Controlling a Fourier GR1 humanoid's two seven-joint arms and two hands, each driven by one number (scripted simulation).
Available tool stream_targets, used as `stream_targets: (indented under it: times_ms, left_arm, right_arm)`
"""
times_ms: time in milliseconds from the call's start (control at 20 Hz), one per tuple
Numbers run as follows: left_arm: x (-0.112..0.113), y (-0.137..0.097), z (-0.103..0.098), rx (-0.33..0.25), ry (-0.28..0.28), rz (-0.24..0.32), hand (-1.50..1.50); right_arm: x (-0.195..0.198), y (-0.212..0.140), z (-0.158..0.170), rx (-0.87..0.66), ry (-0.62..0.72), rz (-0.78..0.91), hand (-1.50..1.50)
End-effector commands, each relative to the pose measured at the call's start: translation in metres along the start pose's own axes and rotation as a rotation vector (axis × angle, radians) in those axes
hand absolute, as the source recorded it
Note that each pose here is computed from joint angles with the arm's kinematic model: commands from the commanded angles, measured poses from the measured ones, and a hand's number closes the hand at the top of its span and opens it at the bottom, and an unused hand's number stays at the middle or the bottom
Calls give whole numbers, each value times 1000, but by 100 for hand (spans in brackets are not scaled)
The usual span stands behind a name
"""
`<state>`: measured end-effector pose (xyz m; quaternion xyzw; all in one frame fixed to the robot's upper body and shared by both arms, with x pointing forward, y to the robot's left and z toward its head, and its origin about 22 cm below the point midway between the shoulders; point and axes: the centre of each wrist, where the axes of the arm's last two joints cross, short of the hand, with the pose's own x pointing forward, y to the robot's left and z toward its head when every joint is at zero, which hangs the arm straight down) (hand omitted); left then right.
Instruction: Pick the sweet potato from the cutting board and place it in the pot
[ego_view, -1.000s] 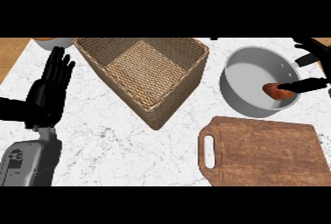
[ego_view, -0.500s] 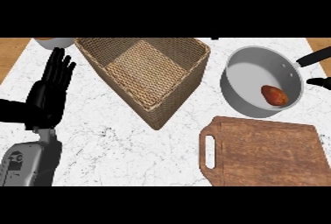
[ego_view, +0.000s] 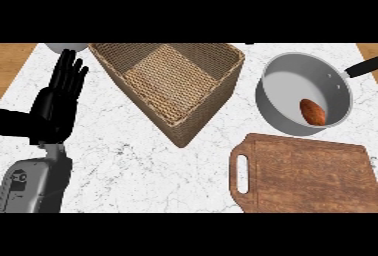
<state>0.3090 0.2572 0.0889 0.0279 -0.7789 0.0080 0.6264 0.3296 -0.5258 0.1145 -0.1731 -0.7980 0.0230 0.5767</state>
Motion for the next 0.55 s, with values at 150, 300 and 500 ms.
stream_targets:
  times_ms: [150, 300, 500]
  left_arm:
    - [-2, -4, -3, -5, 5, -2, 0]
    - [-4, 1, -3, 2, -8, 22, 0]
    - [2, -4, -5, -7, -18, -5, 0]
  right_arm:
    - [11, -34, 14, -46, -36, -16, -150]
    - [9, -57, 34, -43, -16, -32, -150]
    - [12, -63, 37, -66, -18, -11, -150]
